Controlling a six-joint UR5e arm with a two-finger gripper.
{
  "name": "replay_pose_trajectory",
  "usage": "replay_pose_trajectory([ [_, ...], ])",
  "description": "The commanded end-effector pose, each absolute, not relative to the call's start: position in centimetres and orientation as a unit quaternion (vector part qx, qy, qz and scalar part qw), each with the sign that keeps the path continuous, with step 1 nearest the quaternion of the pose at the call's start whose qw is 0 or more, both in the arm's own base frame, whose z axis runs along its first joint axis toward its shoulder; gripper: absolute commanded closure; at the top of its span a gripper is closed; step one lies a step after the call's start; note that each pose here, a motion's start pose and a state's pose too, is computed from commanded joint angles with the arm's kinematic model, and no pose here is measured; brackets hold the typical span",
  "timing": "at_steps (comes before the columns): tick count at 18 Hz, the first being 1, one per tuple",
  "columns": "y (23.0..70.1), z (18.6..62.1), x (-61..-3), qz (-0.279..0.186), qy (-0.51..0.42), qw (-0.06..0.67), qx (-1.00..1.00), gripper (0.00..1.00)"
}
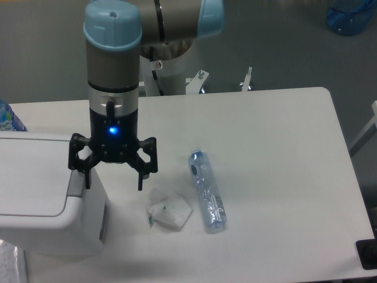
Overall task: Open the trash can
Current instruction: 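Lower the gripper fingers onto the lid edge and push it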
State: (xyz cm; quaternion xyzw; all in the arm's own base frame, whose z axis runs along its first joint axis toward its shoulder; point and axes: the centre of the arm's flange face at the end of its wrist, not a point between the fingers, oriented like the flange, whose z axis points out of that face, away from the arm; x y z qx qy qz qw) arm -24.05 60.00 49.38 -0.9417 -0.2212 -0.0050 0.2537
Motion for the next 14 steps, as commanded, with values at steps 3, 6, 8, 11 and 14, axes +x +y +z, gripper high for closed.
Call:
replay_pose_trajectory([
  [3, 59.96, 48.76, -23.90, -0.007, -0.221, 0.249, -0.943, 0.00],
  [6, 60.05, 48.60, -23.61, -0.008, -0.219, 0.247, -0.944, 0.00],
  [8, 60.02, 48.44, -23.61, -0.008, -0.220, 0.246, -0.944, 0.00],
  [11, 59.98, 48.53, -23.58, -0.008, -0.220, 0.247, -0.944, 0.00],
  [14, 59.98, 48.46, -23.56, -0.009, -0.220, 0.246, -0.944, 0.00],
])
